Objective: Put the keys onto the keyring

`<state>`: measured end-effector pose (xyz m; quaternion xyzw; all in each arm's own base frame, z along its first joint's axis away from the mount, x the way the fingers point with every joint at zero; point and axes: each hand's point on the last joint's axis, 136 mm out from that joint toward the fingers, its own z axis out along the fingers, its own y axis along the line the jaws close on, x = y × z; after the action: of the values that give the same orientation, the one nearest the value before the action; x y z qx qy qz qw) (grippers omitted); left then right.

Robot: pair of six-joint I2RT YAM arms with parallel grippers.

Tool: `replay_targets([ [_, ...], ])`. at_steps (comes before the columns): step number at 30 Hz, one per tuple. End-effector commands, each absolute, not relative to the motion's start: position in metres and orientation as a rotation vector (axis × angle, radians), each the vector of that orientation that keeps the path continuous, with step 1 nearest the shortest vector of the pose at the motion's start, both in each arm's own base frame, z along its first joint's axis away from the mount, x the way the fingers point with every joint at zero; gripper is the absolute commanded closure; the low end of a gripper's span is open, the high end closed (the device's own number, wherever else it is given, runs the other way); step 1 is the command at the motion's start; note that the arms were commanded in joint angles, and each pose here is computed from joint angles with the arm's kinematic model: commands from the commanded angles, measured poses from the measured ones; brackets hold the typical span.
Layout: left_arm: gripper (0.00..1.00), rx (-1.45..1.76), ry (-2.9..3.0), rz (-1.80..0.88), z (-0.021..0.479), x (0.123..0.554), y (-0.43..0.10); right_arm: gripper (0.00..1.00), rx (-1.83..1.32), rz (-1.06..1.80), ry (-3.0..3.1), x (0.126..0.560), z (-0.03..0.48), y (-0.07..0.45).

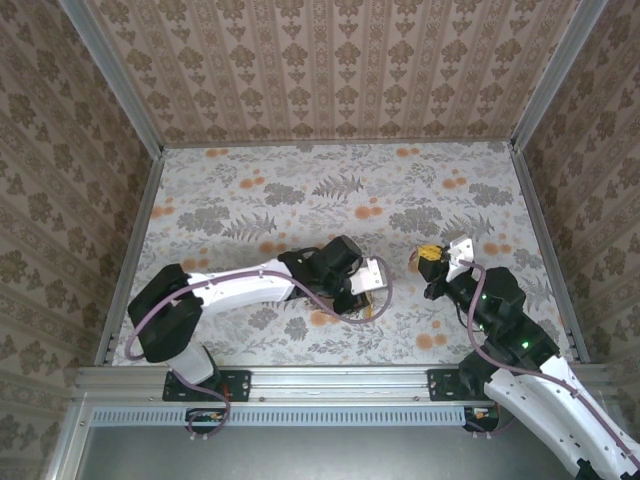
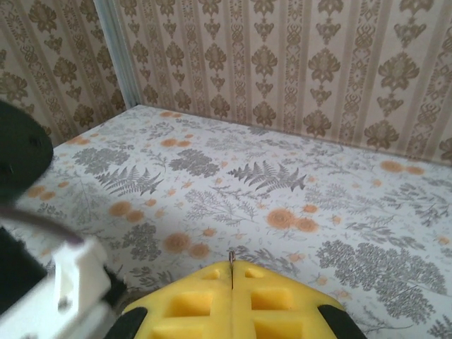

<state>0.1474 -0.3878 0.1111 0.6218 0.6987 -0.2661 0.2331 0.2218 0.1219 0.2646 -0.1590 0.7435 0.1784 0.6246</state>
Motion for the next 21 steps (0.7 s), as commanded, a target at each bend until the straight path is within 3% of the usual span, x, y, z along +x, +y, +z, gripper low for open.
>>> replay_targets([
  [1, 1.0, 1.588, 1.905, -0.701, 0.131, 0.165, -0.384, 1.0, -0.336, 0.492, 1.772, 0.222, 0.247, 0.129],
  [10, 1.0, 1.675, 1.921, -0.314, 0.083, 0.186, -0.381, 1.0, -0.261, 0.482, 1.848, 0.226, 0.224, 0.124],
  [21, 1.0, 1.852, 1.903, -0.351, 0.039, 0.151, -0.387, 1.0, -0.188, 0.402, 1.865, 0.228, 0.22, 0.105],
])
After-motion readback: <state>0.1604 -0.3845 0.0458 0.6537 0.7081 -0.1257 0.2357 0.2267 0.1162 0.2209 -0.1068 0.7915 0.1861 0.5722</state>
